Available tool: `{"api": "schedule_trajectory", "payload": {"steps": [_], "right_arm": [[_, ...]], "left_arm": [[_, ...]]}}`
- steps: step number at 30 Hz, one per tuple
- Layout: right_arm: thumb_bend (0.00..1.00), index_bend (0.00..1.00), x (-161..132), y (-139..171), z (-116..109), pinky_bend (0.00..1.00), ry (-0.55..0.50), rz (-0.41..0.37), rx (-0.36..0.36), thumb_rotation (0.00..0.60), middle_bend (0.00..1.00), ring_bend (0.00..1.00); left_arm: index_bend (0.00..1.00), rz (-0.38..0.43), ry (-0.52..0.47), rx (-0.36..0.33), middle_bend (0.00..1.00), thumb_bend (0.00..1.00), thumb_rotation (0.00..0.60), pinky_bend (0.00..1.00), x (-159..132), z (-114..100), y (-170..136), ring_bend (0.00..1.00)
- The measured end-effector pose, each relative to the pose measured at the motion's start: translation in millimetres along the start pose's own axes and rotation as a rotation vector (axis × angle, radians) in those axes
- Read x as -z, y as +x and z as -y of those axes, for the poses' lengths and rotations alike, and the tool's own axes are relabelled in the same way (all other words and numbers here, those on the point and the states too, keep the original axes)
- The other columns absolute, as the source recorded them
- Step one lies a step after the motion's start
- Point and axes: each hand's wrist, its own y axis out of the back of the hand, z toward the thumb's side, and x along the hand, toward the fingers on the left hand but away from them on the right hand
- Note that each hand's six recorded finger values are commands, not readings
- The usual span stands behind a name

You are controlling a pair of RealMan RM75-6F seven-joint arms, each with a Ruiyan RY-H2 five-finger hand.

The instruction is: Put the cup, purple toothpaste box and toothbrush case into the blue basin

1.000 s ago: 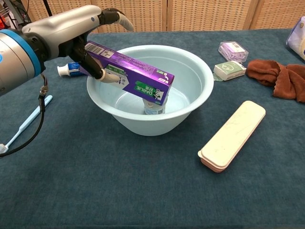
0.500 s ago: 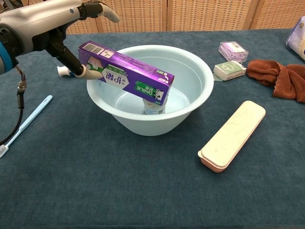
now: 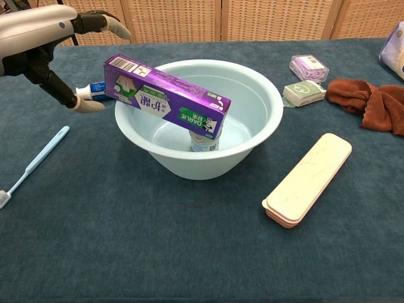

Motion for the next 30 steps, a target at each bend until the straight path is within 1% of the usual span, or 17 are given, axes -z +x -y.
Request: {"api": "schedule_trajectory", "payload": {"steps": [9,15,20,25,30], "right_arm": [[0.16,0.01,3,0,-2,0.00,0.000,0.013,0.005,0.600,0.00,0.00],[0.16,0.01,3,0,-2,0.00,-0.001,0.013,-0.002,0.600,0.00,0.00],[0.16,0.01,2,0,-1,0.00,0.002,0.010,-0.003,0.600,0.00,0.00],[0.16,0.01,0,1,0,0.00,0.008,0.004,-0.005,0.600,0.00,0.00],[0.16,0.01,-2,2,1,0.00,0.012,-0.002,-0.010,0.600,0.00,0.00]], "left_arm": [[0.17,0.017,0.005,0.000,0.00,0.21,0.600,0.03,3,1,-12,0.00],[0.17,0.014,-0.001,-0.007,0.00,0.21,0.600,0.03,11,-9,-36,0.00],[0.17,-0.006,-0.005,-0.008,0.00,0.22,0.600,0.03,20,-16,-62,0.00],[0.17,-0.031,0.018,0.009,0.00,0.22,0.600,0.03,31,-16,-86,0.00],[0.17,-0.069,0.014,0.011,0.00,0.22,0.600,0.03,44,-10,-109,0.00]]}}
